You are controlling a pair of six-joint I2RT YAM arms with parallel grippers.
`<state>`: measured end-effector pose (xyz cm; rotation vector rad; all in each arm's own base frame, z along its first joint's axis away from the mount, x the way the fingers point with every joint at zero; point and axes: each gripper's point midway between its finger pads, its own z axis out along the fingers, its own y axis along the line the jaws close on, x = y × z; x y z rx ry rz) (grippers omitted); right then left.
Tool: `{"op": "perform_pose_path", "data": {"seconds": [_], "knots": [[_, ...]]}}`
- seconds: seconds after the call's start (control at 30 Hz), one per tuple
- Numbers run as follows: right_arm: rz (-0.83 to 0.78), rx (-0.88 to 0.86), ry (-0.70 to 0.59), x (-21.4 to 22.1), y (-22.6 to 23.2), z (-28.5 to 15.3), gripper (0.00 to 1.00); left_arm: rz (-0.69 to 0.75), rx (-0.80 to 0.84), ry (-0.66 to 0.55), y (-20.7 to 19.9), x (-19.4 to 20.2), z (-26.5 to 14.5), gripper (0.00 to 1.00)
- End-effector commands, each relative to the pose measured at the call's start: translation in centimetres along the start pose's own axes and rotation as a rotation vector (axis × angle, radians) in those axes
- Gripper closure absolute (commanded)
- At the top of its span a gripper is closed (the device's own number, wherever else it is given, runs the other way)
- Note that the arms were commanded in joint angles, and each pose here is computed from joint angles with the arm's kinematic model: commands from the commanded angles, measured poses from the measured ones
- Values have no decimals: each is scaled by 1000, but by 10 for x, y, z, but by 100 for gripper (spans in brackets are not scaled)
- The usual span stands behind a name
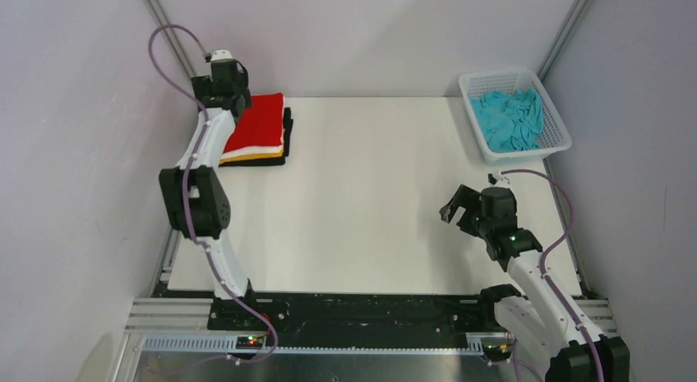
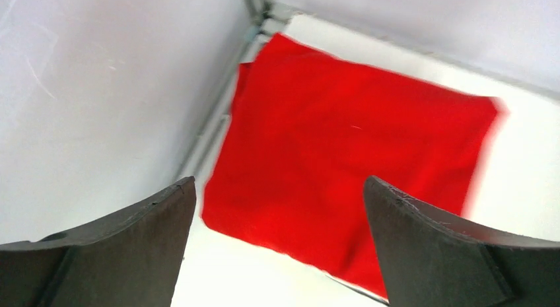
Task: Fold and stack the t-shirts
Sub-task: Put the neatly folded tshirt into the corner of the board with the left arm, then reset both arms
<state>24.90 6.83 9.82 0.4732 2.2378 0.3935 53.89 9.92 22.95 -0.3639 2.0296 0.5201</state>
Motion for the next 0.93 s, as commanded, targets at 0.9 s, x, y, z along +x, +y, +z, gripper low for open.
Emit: {"op": "perform_pose_path", "data": {"seconds": [0.9], "knots": [[-121,45,-31,23,6,-16,1,-275,766,-81,-94,200,-313,0]]}}
